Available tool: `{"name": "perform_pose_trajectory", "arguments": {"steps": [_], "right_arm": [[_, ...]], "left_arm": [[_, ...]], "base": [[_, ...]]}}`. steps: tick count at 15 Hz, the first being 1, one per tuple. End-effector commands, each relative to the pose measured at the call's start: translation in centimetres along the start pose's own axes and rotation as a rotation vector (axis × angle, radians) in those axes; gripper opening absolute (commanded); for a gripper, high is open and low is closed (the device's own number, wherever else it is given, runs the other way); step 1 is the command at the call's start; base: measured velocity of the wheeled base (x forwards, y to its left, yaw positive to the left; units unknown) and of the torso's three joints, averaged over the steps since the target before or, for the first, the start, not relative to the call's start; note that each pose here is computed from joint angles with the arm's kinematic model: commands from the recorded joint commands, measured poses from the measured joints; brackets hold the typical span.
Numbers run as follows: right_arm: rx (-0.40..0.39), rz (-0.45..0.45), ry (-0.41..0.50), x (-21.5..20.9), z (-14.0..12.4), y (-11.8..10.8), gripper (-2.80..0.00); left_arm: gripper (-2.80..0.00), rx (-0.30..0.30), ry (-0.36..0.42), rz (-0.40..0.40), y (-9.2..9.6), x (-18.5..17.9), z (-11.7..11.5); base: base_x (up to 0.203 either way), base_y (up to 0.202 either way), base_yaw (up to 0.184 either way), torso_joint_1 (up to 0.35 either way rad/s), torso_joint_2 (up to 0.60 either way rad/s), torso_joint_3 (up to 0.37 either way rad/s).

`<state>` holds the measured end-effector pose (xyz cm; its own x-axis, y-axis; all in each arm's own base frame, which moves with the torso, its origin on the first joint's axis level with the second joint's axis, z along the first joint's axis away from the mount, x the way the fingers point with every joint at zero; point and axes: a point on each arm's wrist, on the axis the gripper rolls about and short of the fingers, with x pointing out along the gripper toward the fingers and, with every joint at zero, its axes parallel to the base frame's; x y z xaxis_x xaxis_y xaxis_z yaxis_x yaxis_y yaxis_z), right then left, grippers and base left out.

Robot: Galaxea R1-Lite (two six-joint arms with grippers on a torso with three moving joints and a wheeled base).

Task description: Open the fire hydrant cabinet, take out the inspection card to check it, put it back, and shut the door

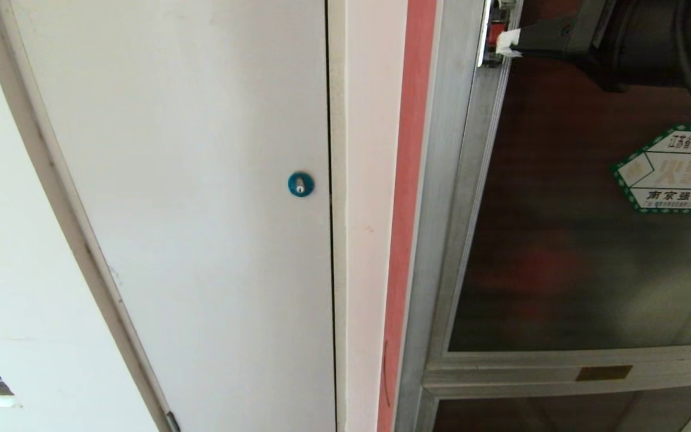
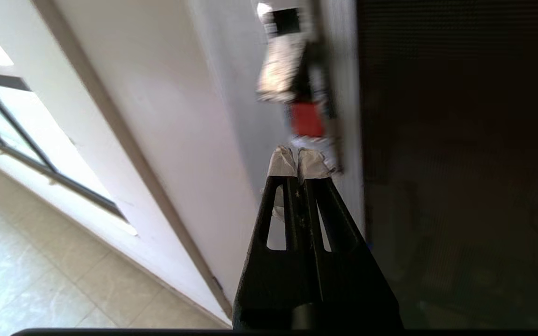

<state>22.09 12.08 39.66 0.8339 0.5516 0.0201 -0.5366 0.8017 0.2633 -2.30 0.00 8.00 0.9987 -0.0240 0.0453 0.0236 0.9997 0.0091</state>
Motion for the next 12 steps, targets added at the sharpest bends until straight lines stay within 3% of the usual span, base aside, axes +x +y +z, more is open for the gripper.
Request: {"name": "perform_pose_trajectory", "arguments": {"steps": [1, 5, 12], "right_arm": [[-0.002, 0.034, -0.026, -2.8, 0.3, 1.5, -2.8], [-0.042, -0.105, -0.008, -2.8, -2.2, 2.6, -2.8], [-0.304, -0.272, -0.293, 0.8, -5.7, 2.8, -2.8]], "left_arm": [[-2.8, -0.001, 0.019, -0.001, 0.0, 0.1, -0.5], [-2.8, 0.0, 0.019, -0.001, 0.0, 0.1, -0.5], [-2.8, 0.0, 0.019, 0.001, 0.0, 0.1, -0.5]], "base": [[0.0, 0.0, 0.0, 0.0, 0.0, 0.0], [0.0, 0.0, 0.0, 0.0, 0.0, 0.0], [0.0, 0.0, 0.0, 0.0, 0.0, 0.0]]}}
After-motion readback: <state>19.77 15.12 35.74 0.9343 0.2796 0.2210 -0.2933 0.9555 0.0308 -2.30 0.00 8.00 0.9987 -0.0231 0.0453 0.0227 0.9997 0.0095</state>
